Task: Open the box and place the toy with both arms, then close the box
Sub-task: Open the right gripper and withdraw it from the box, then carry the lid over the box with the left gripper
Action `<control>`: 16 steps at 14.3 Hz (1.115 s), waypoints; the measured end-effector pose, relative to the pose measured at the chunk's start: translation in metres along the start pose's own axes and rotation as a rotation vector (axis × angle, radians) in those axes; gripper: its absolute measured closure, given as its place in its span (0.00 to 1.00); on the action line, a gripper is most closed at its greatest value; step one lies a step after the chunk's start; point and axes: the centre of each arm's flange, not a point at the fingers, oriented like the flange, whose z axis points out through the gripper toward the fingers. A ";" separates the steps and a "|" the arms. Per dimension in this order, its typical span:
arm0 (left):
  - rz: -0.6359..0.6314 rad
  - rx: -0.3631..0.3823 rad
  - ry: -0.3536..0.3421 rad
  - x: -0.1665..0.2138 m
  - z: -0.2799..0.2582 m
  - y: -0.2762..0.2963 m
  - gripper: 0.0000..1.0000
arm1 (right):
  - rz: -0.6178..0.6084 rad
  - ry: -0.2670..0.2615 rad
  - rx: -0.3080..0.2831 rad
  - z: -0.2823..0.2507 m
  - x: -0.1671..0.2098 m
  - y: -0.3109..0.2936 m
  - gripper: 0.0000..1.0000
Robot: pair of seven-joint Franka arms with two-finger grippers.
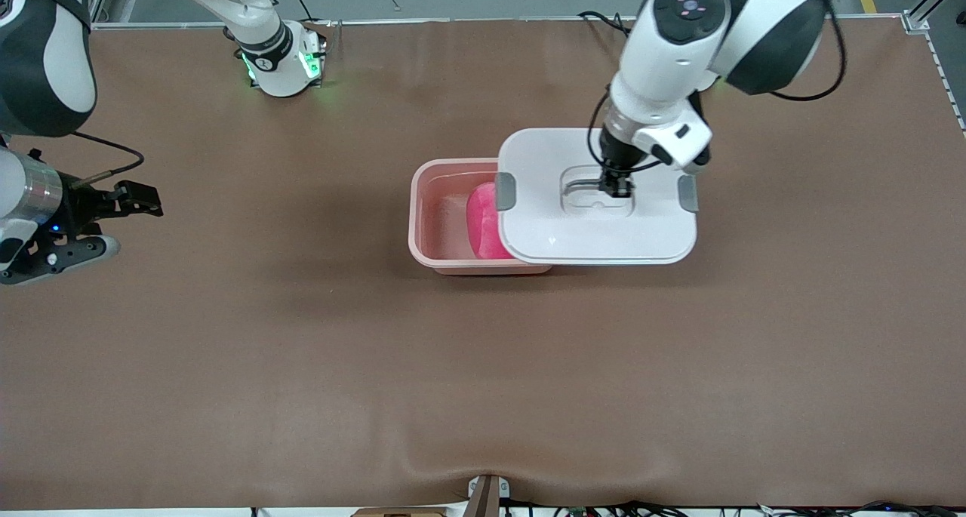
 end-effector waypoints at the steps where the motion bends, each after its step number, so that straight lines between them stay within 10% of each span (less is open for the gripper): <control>1: -0.012 0.000 -0.006 -0.015 0.005 -0.004 0.93 | 0.020 0.004 -0.001 -0.002 -0.002 -0.004 0.00; 16: -0.036 -0.055 -0.006 -0.115 0.076 -0.046 0.93 | 0.284 0.134 -0.011 -0.026 -0.051 -0.002 0.00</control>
